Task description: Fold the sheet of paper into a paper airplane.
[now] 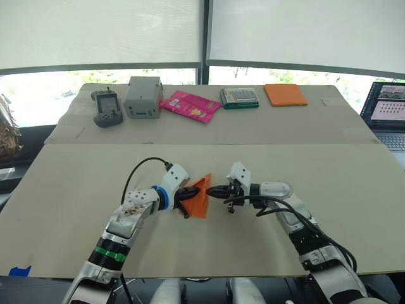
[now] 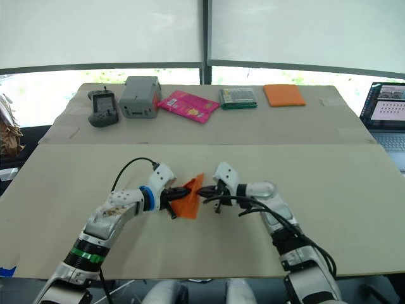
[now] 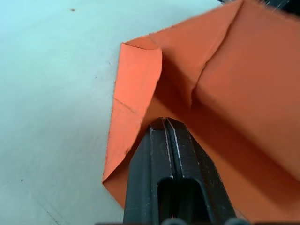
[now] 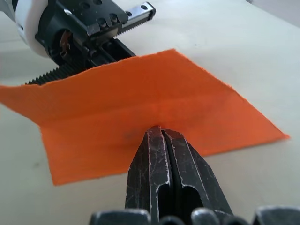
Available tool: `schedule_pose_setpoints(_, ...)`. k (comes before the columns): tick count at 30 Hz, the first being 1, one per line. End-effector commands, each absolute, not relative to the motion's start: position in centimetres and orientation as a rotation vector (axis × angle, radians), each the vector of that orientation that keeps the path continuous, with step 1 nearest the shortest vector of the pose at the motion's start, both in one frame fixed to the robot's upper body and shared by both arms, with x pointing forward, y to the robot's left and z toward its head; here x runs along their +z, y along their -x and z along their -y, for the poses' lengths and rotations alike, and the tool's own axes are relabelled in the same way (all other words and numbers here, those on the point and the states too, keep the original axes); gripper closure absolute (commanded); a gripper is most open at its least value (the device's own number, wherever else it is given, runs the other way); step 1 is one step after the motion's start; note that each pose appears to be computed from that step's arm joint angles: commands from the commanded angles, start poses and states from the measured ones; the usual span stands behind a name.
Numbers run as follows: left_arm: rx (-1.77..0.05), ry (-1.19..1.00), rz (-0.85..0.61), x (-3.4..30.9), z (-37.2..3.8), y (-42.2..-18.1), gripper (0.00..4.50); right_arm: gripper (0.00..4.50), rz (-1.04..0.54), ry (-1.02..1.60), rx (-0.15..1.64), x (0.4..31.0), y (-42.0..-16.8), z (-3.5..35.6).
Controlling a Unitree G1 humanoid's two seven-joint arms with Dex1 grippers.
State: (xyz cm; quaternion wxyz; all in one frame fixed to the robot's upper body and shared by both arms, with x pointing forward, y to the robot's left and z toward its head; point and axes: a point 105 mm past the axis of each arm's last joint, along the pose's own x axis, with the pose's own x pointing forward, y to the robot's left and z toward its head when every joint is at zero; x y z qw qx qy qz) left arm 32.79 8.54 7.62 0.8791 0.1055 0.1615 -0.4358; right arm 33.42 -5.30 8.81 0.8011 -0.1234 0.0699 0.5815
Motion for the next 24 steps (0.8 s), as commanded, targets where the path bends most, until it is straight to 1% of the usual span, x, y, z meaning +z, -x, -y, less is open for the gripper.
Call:
schedule_pose_setpoints(1, -0.908, -0.201, -0.351, 7.9, -9.1, -32.2, 4.46, 4.5, -0.109, 0.292, 1.232, 10.2, -34.0, 5.4)
schedule_pose_setpoints(4, -0.916, -0.155, -0.324, 9.3, -9.7, -32.0, 4.46, 4.5, -0.116, 0.299, 1.224, 10.2, -34.3, 5.7)
schedule_pose_setpoints(7, -1.024, -0.095, -0.273, 11.4, -10.0, -30.2, 4.46, 4.5, -0.121, 0.297, 1.218, 10.3, -34.4, 6.1)
schedule_pose_setpoints(9, -1.05, -0.068, -0.239, 12.5, -10.7, -29.6, 4.46, 4.5, -0.125, 0.303, 1.212, 10.2, -34.4, 6.4)
schedule_pose_setpoints(12, -0.981, -0.059, -0.2, 13.3, -12.1, -30.8, 4.46, 4.5, -0.132, 0.305, 1.209, 10.0, -34.4, 6.6)
schedule_pose_setpoints(15, -0.932, -0.075, -0.185, 13.3, -12.6, -32.1, 4.46, 4.5, -0.132, 0.303, 1.207, 10.0, -34.5, 6.6)
schedule_pose_setpoints(19, -0.901, -0.126, -0.181, 12.6, -11.3, -34.2, 4.46, 4.5, -0.13, 0.304, 1.202, 10.0, -34.5, 6.6)
schedule_pose_setpoints(24, -0.961, -0.128, -0.192, 11.7, -9.1, -34.9, 4.46, 4.5, -0.129, 0.306, 1.198, 9.9, -34.3, 6.7)
